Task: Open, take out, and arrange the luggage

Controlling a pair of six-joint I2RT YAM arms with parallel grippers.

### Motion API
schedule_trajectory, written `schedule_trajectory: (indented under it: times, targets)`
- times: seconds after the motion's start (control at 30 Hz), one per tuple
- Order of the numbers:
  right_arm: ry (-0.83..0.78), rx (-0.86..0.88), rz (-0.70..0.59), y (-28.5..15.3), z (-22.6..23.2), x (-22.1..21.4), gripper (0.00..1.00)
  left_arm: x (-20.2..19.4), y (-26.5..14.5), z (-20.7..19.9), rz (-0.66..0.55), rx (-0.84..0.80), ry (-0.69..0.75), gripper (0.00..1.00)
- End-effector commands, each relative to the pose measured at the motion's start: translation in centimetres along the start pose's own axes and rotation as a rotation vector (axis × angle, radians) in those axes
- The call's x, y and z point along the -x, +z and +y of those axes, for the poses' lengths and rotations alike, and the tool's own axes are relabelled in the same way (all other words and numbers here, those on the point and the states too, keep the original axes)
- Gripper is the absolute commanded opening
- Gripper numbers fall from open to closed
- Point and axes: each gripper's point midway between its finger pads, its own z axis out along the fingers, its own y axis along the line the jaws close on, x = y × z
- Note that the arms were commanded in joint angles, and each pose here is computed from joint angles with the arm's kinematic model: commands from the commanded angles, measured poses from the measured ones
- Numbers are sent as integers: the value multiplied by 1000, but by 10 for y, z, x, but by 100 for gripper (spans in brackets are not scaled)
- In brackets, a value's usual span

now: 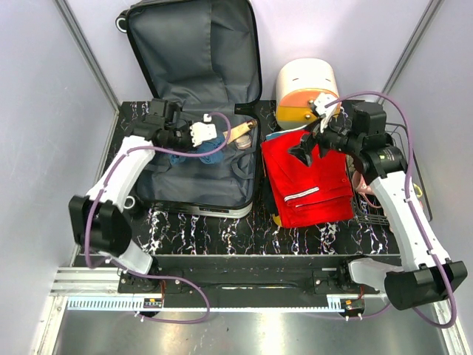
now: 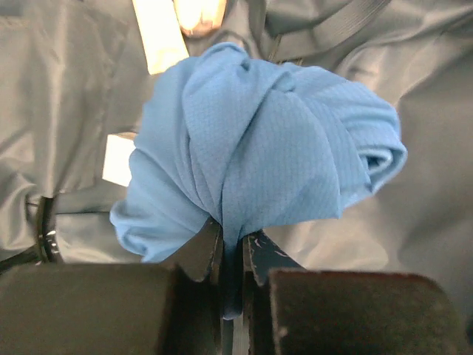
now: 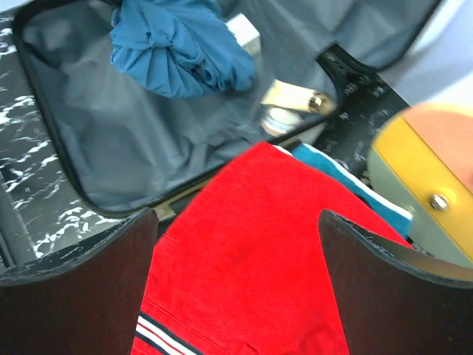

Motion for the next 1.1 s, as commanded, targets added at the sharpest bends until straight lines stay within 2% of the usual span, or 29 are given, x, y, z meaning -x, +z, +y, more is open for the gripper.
schedule_trajectory:
  times: [0.0,0.13,0.3,0.43,0.63,0.77,1.07]
  targets:
    - [-112,168,-138,13,54,35,100,56,-50,-25,-178,-19,-12,0]
    - [-245,215,-200,26,82,53,100,90,-86,-33,-281,19,-19,0]
    - [-267,318,-277,16,109,80,100,140,-130,-44,-402,40,-33,0]
    - [-290,414,-361,7,146,99,100,166,-142,-64,-455,7,-18,0]
    - [-357,437,-394,37,170,108,100,184,-152,-75,-505,-23,-28,0]
    - [-377,433,-343,84,171,84,100,193,-163,-82,-544,-39,-22,0]
    - [-313,523,-295,129,187,35,100,187,-160,-101,-556,-95,-11,0]
